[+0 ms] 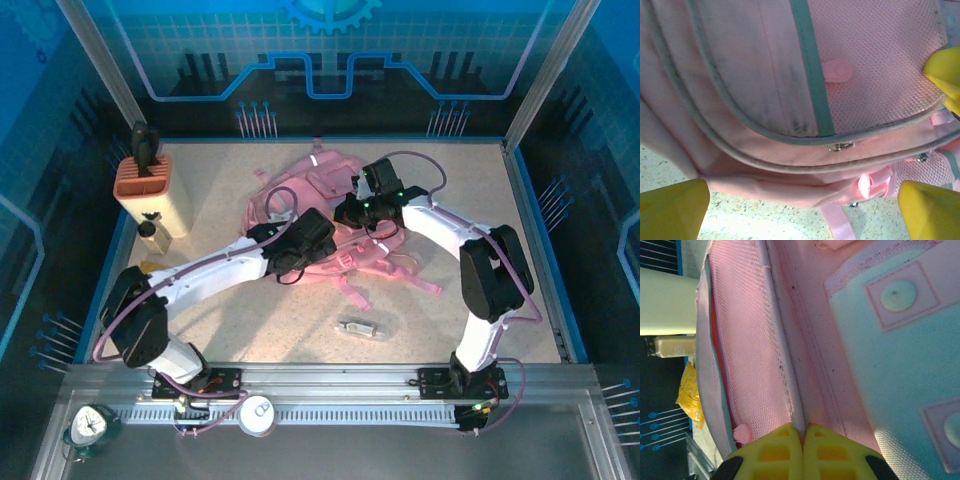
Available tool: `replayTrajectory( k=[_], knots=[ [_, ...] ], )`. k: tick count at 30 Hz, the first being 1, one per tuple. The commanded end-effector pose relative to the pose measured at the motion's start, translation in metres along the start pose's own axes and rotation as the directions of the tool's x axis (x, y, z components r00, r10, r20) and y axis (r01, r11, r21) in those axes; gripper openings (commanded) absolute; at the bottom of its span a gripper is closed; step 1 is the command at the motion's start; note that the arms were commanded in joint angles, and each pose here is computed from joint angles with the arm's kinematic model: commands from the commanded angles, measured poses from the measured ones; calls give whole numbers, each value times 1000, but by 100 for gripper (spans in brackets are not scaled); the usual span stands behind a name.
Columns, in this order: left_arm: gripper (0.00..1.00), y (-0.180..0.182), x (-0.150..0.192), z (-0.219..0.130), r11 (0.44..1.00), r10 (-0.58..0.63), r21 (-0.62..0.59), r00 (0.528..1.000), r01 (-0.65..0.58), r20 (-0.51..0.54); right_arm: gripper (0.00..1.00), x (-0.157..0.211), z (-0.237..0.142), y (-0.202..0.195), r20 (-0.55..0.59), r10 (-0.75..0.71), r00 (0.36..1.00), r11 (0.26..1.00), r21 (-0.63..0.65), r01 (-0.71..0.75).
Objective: Pack the student bag
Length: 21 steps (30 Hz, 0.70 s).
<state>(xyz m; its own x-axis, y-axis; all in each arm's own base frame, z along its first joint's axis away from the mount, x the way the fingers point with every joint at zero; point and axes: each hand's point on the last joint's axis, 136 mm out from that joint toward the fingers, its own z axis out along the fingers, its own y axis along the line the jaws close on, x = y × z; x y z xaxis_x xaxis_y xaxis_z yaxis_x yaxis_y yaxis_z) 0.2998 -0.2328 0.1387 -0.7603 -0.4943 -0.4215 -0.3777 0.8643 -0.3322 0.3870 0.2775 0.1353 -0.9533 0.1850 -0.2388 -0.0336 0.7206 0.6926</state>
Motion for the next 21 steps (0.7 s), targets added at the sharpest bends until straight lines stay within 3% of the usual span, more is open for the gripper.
replayTrajectory(
  k=[1,11,21],
  knots=[
    [95,-5,-5,-3,998,21,-55,999,-19,37,0,-11,-24,51,63,-28,998,988,-151,37],
    [99,-17,-2,18,992,21,-122,998,-14,52,0,-12,-24,58,78,24,997,979,-205,-7],
    [97,6,-25,20,944,19,-328,987,35,161,0,-11,-23,58,87,66,994,970,-240,-43]
  ],
)
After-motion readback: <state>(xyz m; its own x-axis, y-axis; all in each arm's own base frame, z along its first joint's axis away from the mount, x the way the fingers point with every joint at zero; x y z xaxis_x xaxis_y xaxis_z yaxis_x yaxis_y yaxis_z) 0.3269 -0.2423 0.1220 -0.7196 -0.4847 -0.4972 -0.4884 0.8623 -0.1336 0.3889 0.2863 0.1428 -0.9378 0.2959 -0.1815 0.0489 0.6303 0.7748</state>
